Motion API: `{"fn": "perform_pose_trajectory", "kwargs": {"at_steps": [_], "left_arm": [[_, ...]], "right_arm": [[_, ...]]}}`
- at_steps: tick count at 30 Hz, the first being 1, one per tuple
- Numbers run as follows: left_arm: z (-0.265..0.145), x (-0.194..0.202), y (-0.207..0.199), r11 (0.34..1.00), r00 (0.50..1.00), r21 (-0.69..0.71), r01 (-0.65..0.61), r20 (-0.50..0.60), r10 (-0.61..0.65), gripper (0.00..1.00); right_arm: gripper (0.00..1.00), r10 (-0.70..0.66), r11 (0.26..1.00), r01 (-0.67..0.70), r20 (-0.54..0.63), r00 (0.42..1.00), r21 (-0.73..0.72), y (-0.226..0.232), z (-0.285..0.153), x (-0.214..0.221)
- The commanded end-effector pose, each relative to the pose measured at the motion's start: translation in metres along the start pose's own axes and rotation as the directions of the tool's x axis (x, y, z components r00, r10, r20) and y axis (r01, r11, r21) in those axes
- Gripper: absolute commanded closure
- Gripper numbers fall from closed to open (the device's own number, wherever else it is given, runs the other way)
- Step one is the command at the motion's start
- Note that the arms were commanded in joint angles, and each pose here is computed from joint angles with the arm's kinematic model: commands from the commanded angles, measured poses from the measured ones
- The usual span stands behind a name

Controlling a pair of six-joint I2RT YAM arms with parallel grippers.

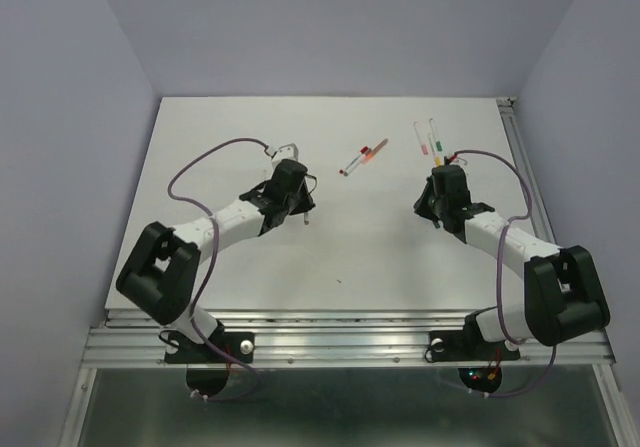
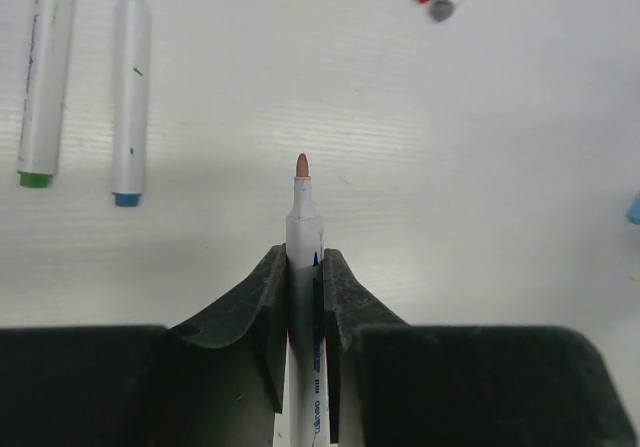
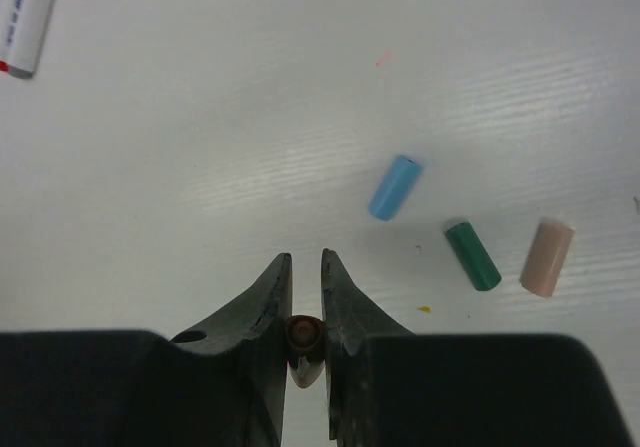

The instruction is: Open the pen caps

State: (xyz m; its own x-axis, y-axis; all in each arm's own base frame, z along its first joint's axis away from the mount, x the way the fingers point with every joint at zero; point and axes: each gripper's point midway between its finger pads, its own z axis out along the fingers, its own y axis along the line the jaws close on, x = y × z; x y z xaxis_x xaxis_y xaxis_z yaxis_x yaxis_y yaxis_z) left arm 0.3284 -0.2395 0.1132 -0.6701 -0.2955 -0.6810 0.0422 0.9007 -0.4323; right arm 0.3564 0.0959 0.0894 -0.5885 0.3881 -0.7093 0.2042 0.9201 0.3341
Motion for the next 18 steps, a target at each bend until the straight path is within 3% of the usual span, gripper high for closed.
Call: {"fn": "perform_pose_trajectory", "kwargs": {"at_steps": [1, 4, 15, 18], "left_arm": [[0.026, 0.007, 0.045, 0.97, 0.988, -0.209, -0.124, -0.117, 0.101, 1.0], [0.049, -0.001, 0.059, 0.933, 0.986, -0.33, -0.146, -0.12, 0.112, 1.0], [0.056, -0.012, 0.057, 0.928, 0.984, -0.333, -0.169, -0.117, 0.137, 1.0], [0.058, -0.012, 0.061, 0.921, 0.983, -0.349, -0.172, -0.121, 0.138, 1.0]], "right_arm": [[0.99, -0.022, 0.996, 0.026, -0.046, 0.999, 0.085, -0.022, 0.0, 0.016], [0.95, -0.027, 0.991, 0.035, -0.064, 0.998, 0.128, -0.03, 0.004, 0.02], [0.83, -0.016, 0.973, 0.043, -0.118, 0.993, 0.227, -0.049, 0.007, 0.036], [0.76, -0.011, 0.968, 0.038, -0.108, 0.994, 0.249, -0.053, 0.006, 0.034]]}}
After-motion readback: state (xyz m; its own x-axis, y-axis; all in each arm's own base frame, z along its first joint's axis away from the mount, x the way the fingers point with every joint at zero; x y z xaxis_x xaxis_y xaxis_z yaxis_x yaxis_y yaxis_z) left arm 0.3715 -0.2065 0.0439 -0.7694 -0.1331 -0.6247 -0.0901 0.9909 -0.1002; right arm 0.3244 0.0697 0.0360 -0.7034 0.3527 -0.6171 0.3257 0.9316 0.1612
